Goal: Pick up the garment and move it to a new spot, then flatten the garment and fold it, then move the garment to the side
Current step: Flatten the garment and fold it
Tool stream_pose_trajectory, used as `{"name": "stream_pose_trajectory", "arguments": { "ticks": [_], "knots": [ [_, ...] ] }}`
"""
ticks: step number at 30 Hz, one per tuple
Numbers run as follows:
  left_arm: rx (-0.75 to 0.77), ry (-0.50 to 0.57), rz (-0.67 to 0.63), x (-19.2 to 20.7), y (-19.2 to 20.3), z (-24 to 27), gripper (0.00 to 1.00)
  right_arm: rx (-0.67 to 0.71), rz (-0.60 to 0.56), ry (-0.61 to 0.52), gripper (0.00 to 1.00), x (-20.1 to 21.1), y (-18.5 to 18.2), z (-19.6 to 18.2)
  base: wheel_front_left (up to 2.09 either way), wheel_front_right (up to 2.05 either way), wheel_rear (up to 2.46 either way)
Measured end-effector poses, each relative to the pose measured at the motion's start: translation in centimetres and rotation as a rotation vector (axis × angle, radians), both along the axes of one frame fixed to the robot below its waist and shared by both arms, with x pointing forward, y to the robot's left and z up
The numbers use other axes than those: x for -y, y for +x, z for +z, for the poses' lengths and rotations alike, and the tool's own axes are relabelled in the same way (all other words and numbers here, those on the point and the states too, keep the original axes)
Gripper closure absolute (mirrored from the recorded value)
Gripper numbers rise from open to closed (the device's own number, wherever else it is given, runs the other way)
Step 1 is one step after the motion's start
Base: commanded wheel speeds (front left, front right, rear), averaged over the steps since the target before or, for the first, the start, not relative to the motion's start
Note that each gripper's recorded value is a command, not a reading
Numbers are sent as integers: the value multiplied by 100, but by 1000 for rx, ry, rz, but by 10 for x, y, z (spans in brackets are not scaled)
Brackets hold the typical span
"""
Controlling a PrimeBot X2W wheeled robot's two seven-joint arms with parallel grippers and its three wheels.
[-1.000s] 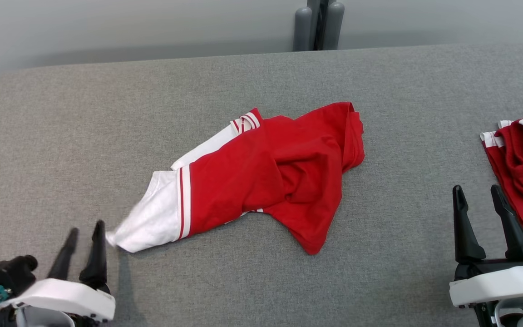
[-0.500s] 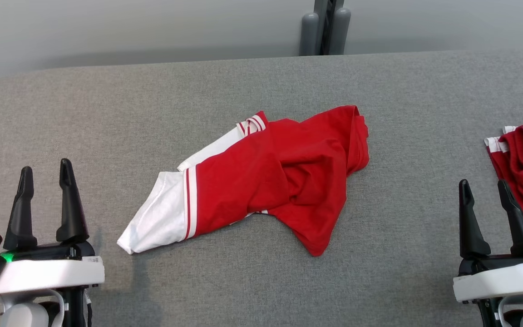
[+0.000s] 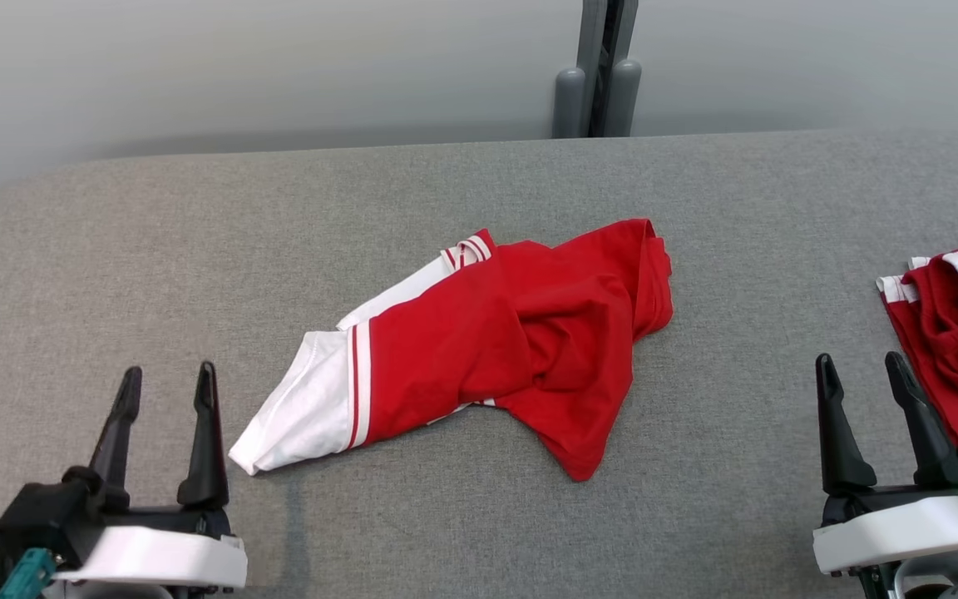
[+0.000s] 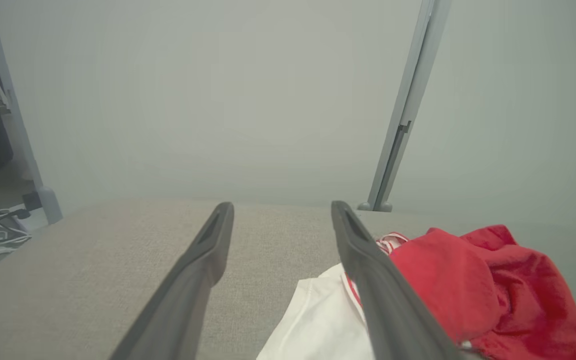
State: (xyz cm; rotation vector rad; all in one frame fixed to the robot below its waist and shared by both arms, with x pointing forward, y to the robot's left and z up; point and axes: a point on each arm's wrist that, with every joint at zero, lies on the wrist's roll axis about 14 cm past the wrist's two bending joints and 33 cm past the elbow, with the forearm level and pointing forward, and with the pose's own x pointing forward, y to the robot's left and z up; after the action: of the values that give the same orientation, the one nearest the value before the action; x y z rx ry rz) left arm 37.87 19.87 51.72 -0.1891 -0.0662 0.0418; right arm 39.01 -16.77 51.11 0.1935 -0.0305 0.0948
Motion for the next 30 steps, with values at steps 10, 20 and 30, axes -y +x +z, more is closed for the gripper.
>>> {"name": "stream_pose_trajectory", "arguments": {
  "ticks": [10, 20, 30],
  "knots": [
    [-83, 2, -9, 0, -8, -20, 0, -11, 15, 0, 0, -5, -2, -2, 0, 0, 0],
    [-91, 7, -10, -2, -7, -24, 0, -16, 18, 0, 0, -6, 0, -3, 0, 0, 0],
    [-85, 9, -11, -3, 2, -22, 0, -36, -12, 47, 0, 4, 43, -4, 0, 0, 0]
  ]
}}
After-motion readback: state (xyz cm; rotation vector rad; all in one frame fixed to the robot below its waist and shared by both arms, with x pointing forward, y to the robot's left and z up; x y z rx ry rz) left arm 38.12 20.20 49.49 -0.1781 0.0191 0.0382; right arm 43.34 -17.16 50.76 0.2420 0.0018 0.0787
